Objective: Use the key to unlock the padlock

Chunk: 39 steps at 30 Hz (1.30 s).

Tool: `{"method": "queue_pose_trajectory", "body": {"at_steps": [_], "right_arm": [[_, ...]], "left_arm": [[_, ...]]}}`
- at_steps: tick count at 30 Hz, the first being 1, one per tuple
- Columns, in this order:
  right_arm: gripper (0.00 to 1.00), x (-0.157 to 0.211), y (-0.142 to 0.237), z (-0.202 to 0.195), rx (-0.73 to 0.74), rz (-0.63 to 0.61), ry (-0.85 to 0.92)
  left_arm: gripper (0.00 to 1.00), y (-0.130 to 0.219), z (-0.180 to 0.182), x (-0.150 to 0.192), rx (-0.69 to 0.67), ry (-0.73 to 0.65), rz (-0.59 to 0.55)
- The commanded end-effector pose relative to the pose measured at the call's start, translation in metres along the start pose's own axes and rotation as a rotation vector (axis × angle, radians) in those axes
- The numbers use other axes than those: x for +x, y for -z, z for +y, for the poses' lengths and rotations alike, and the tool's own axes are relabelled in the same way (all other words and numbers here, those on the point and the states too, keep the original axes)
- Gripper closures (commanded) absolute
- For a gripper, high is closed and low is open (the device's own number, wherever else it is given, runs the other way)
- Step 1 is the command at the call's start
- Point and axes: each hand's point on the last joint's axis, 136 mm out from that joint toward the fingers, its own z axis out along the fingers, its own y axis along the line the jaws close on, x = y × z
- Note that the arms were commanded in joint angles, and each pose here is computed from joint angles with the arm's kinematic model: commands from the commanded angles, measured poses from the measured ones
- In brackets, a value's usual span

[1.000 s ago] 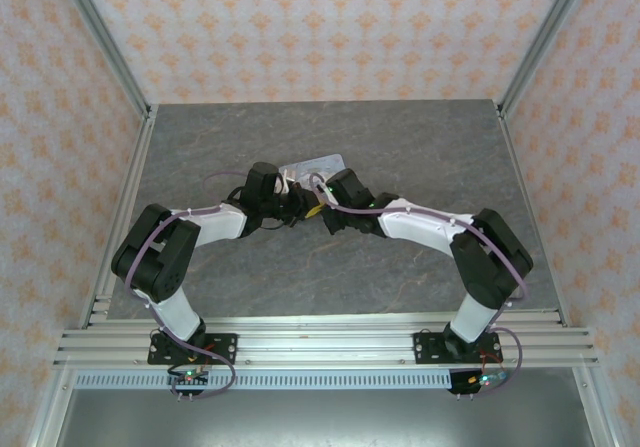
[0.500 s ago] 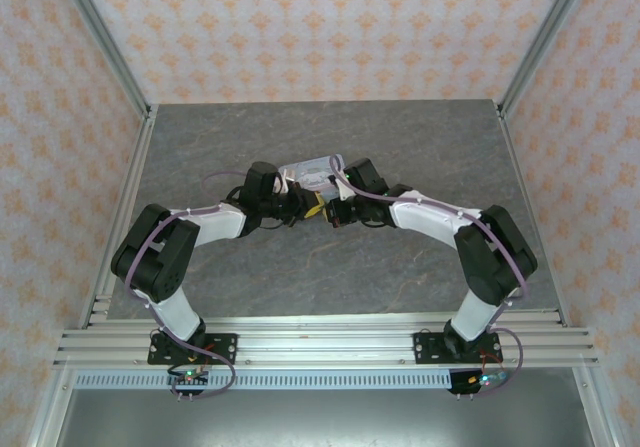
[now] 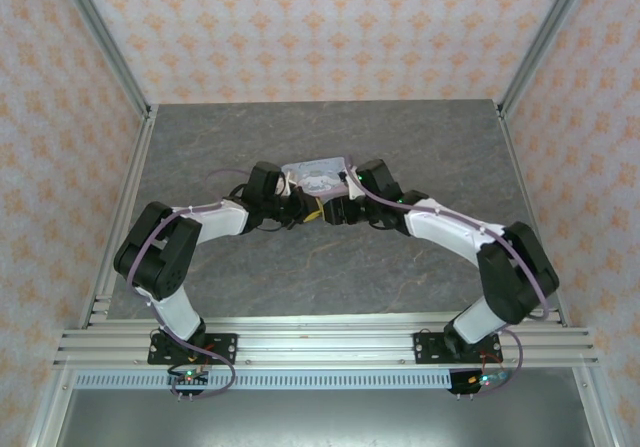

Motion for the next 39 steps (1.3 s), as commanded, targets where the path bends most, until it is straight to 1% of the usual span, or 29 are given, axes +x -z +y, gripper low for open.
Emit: {"method": "queue_pose_trajectory", "body": {"at_steps": [1, 7, 12, 15, 17, 22, 25, 29, 32, 36, 38, 39], "right_arm": [[0.43, -0.002, 0.005, -0.002, 0.000, -0.044, -0.054], [0.42, 0.001, -0.006, 0.005, -0.083, -0.056, -0.188], [0.43, 0.002, -0.017, 0.008, -0.136, -0.062, -0.280], [0.43, 0.005, -0.024, 0.009, -0.147, -0.051, -0.305], [0.43, 0.007, -0.028, 0.011, -0.148, -0.042, -0.309], [0.43, 0.012, -0.038, 0.012, -0.145, -0.030, -0.322], [0.43, 0.012, -0.041, 0.011, -0.140, -0.035, -0.330], [0.43, 0.012, -0.044, 0.009, -0.134, -0.037, -0.336], [0.43, 0.013, -0.047, 0.007, -0.130, -0.031, -0.340], [0.43, 0.012, -0.054, 0.003, -0.115, -0.030, -0.344], [0.43, 0.011, -0.057, 0.001, -0.104, -0.026, -0.339], [0.43, 0.008, -0.058, 0.001, -0.100, -0.026, -0.333]], "left_arm": [[1.00, 0.000, 0.017, 0.006, -0.104, -0.064, 0.041], [1.00, 0.005, 0.029, 0.013, -0.187, -0.150, 0.095], [0.97, 0.003, 0.041, 0.018, -0.218, -0.150, 0.122], [0.93, 0.001, 0.046, 0.020, -0.221, -0.146, 0.129], [0.85, 0.001, 0.047, 0.021, -0.223, -0.152, 0.130], [0.54, 0.009, 0.041, 0.020, -0.222, -0.169, 0.110], [0.42, 0.017, 0.035, 0.019, -0.221, -0.180, 0.087], [0.32, 0.030, 0.026, 0.015, -0.209, -0.188, 0.052], [0.27, 0.044, 0.019, 0.010, -0.199, -0.187, 0.010], [0.18, 0.067, 0.009, -0.003, -0.185, -0.175, -0.075], [0.15, 0.076, 0.005, -0.010, -0.185, -0.166, -0.112], [0.11, 0.080, 0.003, -0.013, -0.189, -0.159, -0.132]]}}
